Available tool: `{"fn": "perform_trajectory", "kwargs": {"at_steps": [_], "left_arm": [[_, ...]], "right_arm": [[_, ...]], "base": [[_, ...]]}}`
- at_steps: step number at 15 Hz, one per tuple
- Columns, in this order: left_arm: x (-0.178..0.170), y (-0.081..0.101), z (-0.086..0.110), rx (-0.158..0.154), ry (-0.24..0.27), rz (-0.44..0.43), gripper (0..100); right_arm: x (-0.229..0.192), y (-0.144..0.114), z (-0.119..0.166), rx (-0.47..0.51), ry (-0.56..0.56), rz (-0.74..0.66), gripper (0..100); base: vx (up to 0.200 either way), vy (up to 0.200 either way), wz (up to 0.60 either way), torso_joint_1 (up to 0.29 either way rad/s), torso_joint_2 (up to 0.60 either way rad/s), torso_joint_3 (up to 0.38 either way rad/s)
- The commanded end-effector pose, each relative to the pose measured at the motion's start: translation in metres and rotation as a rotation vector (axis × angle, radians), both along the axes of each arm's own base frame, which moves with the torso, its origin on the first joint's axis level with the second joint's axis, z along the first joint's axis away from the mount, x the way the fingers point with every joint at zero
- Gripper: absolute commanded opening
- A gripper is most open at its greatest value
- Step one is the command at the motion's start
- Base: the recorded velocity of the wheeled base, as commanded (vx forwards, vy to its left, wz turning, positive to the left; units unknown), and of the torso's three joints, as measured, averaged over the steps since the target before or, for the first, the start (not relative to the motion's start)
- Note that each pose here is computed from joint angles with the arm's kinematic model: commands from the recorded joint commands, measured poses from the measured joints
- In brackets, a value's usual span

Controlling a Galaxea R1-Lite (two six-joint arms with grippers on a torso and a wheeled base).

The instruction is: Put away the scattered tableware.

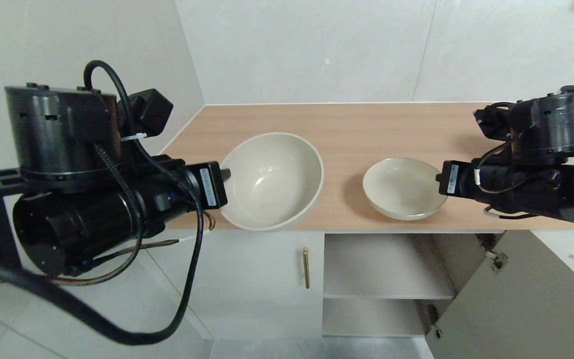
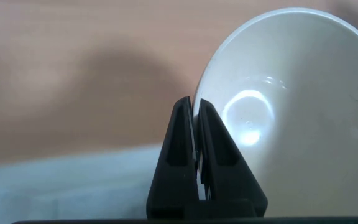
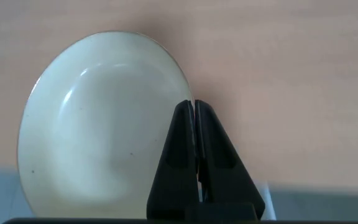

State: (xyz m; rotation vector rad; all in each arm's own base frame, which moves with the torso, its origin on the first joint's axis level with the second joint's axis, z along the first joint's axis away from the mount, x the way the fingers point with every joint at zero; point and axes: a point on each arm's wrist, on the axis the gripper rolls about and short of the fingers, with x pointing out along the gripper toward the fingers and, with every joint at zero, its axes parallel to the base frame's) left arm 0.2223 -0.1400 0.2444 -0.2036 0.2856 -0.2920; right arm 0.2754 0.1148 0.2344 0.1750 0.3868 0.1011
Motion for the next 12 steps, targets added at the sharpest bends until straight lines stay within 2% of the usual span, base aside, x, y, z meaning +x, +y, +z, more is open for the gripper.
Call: {"fn": "perform_trajectory", "kwargs": {"at_steps": [1,3,4,7,11,12], "left_arm": [[-0.023,0.009,-0.004,0.02,-0.001,-0.039,0],[-0.037,0.01,-0.009,0.025,0.016,-0.118,0],[-0.04,0.013,-0.014,0.039,0.035,-0.118,0],[-0.044,0.033,-0.028,0.052,0.071,-0.054,0],[-0.045,0.037,-0.036,0.054,0.101,-0.04,0],[-0.042,0.034,-0.041,0.06,0.124,-0.06,0]], "right_arm": [[-0.032,-0.014,0.018,0.01,-0.01,0.016,0],[-0.052,-0.016,0.012,-0.005,0.048,0.052,0],[-0.059,-0.019,0.005,-0.012,0.072,0.062,0],[-0.071,-0.023,-0.003,-0.017,0.093,0.068,0],[-0.081,-0.025,-0.01,-0.02,0.109,0.08,0],[-0.082,-0.025,-0.009,-0.021,0.104,0.082,0]], "base": [[0.0,0.0,0.0,0.0,0.0,0.0],[0.0,0.0,0.0,0.0,0.0,0.0],[0.0,0.0,0.0,0.0,0.0,0.0],[0.0,0.0,0.0,0.0,0.0,0.0],[0.0,0.0,0.0,0.0,0.0,0.0],[0.0,0.0,0.0,0.0,0.0,0.0]]}}
